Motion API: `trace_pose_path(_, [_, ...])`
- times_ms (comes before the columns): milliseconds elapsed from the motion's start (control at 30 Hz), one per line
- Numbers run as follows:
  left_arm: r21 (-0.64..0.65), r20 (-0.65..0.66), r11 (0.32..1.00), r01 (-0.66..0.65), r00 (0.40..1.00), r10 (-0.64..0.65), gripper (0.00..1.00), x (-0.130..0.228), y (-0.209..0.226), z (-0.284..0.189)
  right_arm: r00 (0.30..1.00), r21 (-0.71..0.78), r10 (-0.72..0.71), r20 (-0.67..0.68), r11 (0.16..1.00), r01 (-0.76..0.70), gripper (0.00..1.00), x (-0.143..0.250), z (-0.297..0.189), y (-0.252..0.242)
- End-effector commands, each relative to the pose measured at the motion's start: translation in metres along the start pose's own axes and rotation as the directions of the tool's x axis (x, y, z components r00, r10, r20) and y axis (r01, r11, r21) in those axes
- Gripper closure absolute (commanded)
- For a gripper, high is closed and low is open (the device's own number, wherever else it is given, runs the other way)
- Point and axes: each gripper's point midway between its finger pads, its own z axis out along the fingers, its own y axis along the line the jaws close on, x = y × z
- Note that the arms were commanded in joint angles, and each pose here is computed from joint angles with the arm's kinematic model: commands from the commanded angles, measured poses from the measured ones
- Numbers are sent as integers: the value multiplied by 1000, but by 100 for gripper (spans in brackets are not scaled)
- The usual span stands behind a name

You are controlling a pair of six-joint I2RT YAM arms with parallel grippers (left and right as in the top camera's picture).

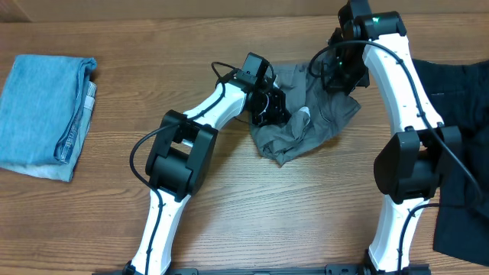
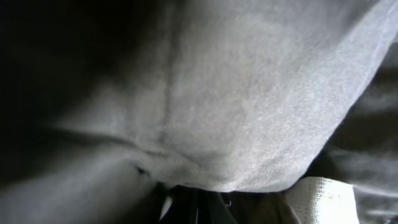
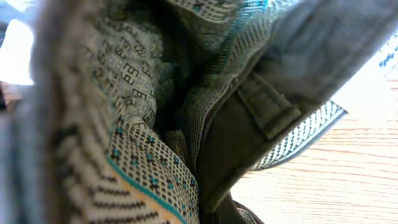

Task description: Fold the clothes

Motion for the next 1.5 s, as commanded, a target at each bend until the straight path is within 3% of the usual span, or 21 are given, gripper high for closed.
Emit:
trace_pose_path(0, [-7,-13,999,33,999,-33,96,5,9,7,997,-59,-67,33,996,69,96,-1,-9,41])
trace_pose_path(167, [17,-14,1000,16,1000,-16,96,4,4,7,991,-79,-131,19,988,132,96,11,15,84])
trace_pose_path(433, [30,24,1000,3,1000,-4,96,-11,7,-10,991,-144,-133,12,981,133,96,15,30,100])
trace_pose_path(533, [57,101,997,-50,994,44,94,-30,-22,-41,991,-145,-132,11,980,133,96,16,30,100])
trace_pose_path(733, [-21,289,992,-121,950,122,92,-53,-54,-128,991,-146,-133,15,980,134,96,15,30,101])
trace_pose_path(967, [-291,300,956,-24,947,116,92,-50,10,-157,972,-175,-233,12,957,232,96,31,51,145])
trace_pose_path(1100, [-467,307,882,66,947,91,91,-47,59,-182,978,-173,-210,-19,964,203,96,38,89,141])
trace_pose_path(1167, [-581,335,803,132,938,88,89,-46,84,-198,977,-176,-210,-32,964,201,96,40,94,141])
trace_pose_path(1200, [-617,349,769,170,934,74,87,-43,93,-205,976,-176,-216,-34,963,207,93,41,97,143])
trace_pose_path(1367, [-612,351,756,233,936,-5,86,-39,112,-190,963,-181,-264,-52,951,250,86,54,103,162])
trace_pose_path(1400, [-614,340,751,244,940,-28,86,-39,122,-181,956,-185,-287,-55,944,272,80,60,104,171])
trace_pose_path(1467, [-617,303,747,246,951,-63,86,-36,137,-163,946,-188,-319,-63,934,303,58,70,105,184])
